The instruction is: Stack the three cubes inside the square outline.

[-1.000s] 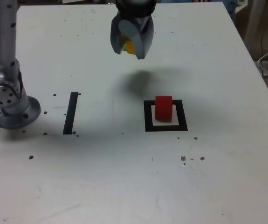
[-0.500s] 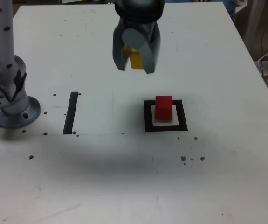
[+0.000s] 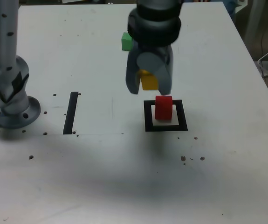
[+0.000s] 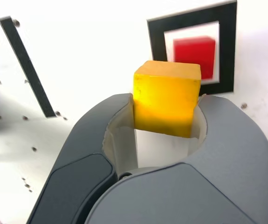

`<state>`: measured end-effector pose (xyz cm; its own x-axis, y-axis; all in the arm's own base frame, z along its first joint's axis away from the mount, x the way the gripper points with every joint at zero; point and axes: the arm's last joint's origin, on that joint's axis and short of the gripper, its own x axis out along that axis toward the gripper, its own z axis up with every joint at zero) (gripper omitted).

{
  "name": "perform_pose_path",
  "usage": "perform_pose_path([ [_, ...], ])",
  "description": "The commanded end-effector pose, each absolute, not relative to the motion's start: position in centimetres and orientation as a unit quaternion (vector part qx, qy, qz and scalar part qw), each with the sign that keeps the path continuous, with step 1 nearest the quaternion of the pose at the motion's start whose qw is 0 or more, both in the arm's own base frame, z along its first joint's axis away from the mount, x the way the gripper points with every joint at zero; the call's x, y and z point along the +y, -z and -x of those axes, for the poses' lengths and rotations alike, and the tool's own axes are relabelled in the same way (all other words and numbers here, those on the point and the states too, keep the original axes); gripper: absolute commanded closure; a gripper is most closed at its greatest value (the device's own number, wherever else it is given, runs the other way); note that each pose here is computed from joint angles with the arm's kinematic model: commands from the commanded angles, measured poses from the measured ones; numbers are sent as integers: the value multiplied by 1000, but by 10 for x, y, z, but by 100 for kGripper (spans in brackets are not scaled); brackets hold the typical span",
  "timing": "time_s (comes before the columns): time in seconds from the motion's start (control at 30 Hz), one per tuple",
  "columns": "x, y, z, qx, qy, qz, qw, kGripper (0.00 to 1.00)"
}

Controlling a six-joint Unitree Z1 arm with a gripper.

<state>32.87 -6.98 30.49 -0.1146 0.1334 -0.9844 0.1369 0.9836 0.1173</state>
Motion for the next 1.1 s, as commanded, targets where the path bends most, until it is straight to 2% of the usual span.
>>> perform_pose_path([
  [0.0,-74,-300,-336,749,2,-89,657,74],
  [0.43,-83,-281,-360,753,-11,-81,653,74],
  [0.7,-75,-266,-368,765,-37,-75,639,74],
  [1.07,-63,-268,-367,771,-54,-74,630,74],
])
